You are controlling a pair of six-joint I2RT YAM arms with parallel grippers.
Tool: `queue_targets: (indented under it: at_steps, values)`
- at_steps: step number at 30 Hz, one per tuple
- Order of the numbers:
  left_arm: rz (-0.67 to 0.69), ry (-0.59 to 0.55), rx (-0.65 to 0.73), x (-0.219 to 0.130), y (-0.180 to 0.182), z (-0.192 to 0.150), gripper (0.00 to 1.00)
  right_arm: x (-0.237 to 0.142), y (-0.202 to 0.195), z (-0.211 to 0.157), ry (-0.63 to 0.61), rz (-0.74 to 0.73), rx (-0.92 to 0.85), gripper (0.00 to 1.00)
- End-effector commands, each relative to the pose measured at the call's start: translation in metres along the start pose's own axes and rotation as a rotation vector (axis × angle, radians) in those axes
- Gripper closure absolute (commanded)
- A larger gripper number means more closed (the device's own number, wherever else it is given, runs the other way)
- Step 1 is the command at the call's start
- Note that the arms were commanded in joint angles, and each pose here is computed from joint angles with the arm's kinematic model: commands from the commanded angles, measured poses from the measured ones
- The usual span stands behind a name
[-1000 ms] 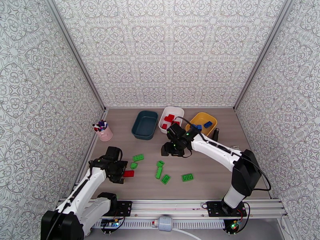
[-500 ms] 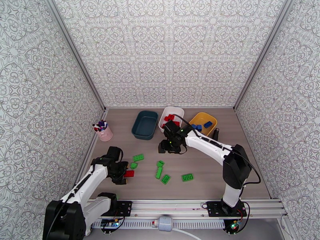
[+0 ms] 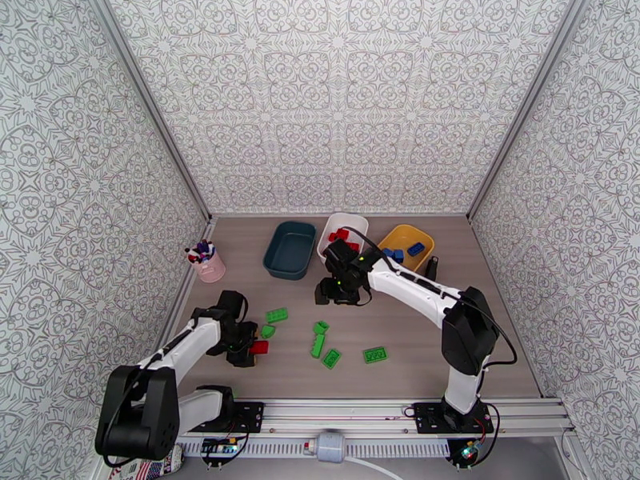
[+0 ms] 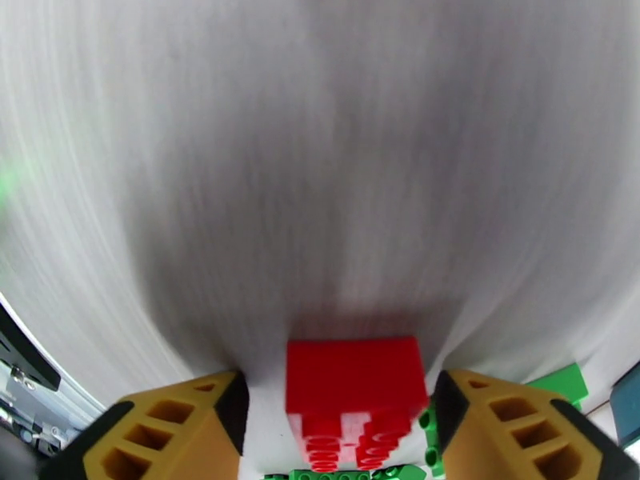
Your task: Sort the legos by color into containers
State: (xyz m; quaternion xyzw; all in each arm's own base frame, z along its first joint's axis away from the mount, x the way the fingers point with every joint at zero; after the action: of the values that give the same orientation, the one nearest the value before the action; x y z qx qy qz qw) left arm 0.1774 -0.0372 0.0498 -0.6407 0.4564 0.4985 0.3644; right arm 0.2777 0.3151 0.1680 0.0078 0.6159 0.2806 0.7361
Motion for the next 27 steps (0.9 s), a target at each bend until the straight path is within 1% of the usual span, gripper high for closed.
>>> queue_targets:
  at_steps: [1,4,6,10,12,16,18,19,20,23,26,27]
  values:
    - [-0.017,0.020,-0.004,0.013,-0.001,0.004,0.46,-0.004,-0.004,0.001,-0.002,-0.004,0.003,0.38]
    - [-0.041,0.014,-0.004,0.008,0.001,0.007,0.56,-0.007,-0.008,0.000,-0.008,-0.007,0.010,0.38]
    - [-0.074,0.000,0.001,-0.003,0.002,0.010,0.61,-0.010,-0.011,-0.001,-0.014,-0.010,0.015,0.38]
    - [-0.135,-0.005,-0.009,-0.025,0.007,0.018,0.66,-0.016,-0.021,0.000,-0.030,-0.021,0.028,0.38]
    - [-0.187,-0.004,-0.009,-0.039,0.007,0.021,0.66,-0.022,-0.027,0.001,-0.043,-0.028,0.041,0.38]
    - [-0.291,0.035,0.039,-0.058,-0.003,0.018,0.69,-0.032,-0.044,0.005,-0.065,-0.029,0.076,0.38]
    - [-0.369,0.078,0.124,-0.066,-0.022,0.008,0.68,-0.038,-0.053,0.010,-0.084,-0.014,0.106,0.38]
    - [-0.409,0.120,0.181,-0.070,-0.034,-0.002,0.68,-0.041,-0.058,0.013,-0.094,-0.004,0.120,0.38]
    - [-0.420,0.144,0.238,-0.073,-0.042,-0.010,0.68,-0.044,-0.063,0.015,-0.104,0.013,0.141,0.38]
    - [-0.409,0.114,0.451,-0.093,-0.068,-0.038,0.69,-0.054,-0.077,0.022,-0.138,0.063,0.200,0.38]
    - [-0.405,0.094,0.664,-0.110,-0.096,-0.080,0.69,-0.063,-0.091,0.027,-0.174,0.096,0.251,0.38]
    - [-0.441,0.099,0.734,-0.119,-0.107,-0.099,0.69,-0.065,-0.095,0.027,-0.182,0.098,0.263,0.38]
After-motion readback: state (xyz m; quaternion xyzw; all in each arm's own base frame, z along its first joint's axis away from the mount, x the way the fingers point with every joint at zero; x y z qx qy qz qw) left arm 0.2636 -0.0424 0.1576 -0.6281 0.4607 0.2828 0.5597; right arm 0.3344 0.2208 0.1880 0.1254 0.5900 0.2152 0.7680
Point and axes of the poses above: each hand's point on the last joint's axis, 136 mm out from that joint toward the fingers, its own x axis out along the fingers, its own y axis along the line the jaws close on, z = x × y, the point moved 4 cm from there along -x, back along the fingers, and after that the axes turned 14 degrees about -x, right-handed, at the moved point
